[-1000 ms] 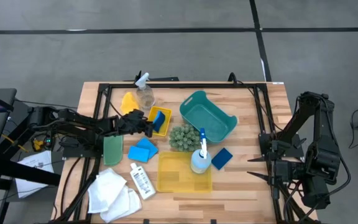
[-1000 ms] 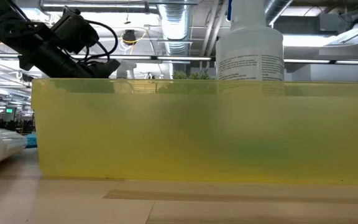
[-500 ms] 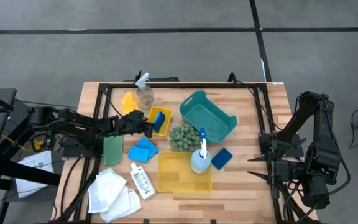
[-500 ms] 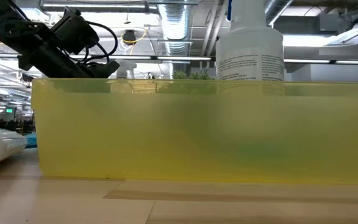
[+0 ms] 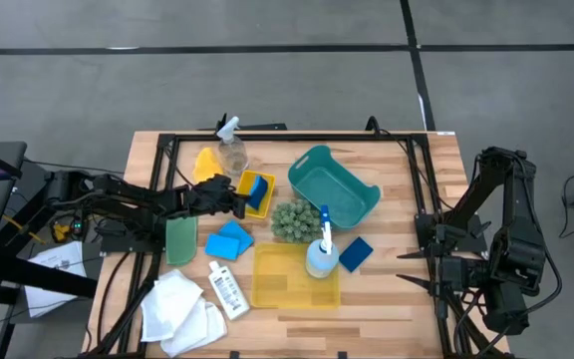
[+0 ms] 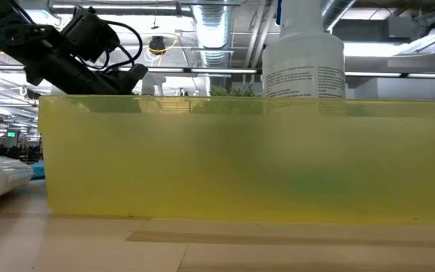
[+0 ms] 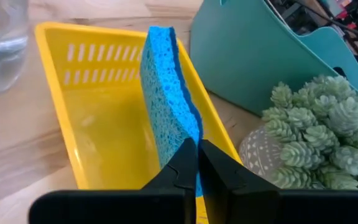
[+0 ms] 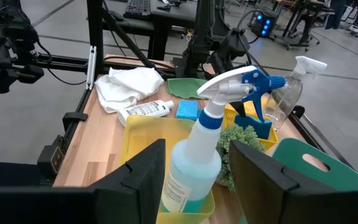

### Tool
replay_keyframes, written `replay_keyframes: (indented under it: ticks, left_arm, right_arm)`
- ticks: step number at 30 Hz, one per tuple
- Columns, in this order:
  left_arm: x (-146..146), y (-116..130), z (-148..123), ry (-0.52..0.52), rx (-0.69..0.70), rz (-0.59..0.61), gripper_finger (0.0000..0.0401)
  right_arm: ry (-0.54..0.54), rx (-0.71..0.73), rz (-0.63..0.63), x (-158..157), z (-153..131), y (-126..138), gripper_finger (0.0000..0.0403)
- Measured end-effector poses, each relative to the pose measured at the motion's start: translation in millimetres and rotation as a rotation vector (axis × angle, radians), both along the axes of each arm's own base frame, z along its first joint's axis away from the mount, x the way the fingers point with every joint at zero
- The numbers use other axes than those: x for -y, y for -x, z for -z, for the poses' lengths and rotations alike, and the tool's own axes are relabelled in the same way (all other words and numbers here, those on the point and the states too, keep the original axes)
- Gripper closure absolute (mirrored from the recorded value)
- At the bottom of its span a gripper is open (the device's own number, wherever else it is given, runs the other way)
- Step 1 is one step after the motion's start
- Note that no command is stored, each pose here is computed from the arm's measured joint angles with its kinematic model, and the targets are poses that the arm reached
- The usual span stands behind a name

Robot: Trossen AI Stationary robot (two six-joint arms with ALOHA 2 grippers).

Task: Pick & Place Kitchen Items
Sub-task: Put the blue sponge into the top yellow bin

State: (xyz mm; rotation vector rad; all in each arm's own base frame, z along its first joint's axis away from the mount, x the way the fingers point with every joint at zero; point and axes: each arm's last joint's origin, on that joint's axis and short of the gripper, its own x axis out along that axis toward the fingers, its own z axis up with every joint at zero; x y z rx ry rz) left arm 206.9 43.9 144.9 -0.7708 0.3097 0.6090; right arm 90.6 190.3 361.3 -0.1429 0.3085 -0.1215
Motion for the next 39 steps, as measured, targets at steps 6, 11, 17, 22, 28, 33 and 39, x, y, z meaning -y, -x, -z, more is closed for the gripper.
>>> replay_keyframes:
  ticks: [6,11,17,22,28,33,39]
  left_arm:
    - [1,0,0,0.013,0.005,0.001,0.0400]
    - [1,-1,3,0.026,-0.003,-0.003,0.0400]
    - [4,-10,12,0.040,0.024,0.008,0.0401]
    - [5,-13,18,0.042,0.012,0.001,0.0401]
    - [5,-12,17,0.032,0.010,0.006,0.0386]
    - [5,-12,17,0.018,0.001,0.014,0.0360]
    - [5,-12,17,0.012,-0.001,0.014,0.0321]
  right_arm:
    - [0.000,-0.001,0.000,0,0,0,0.0235]
    - [0.000,-0.002,-0.001,0,0,0,0.0235]
    - [0.004,-0.004,-0.001,0,0,0,0.0235]
    - [0.006,-0.005,-0.001,0,0,0,0.0235]
    - [0.006,-0.005,-0.002,0,0,0,0.0235]
    - [0.006,-0.005,-0.002,0,0,0,0.0235]
    - [0.006,-0.005,-0.002,0,0,0,0.0235]
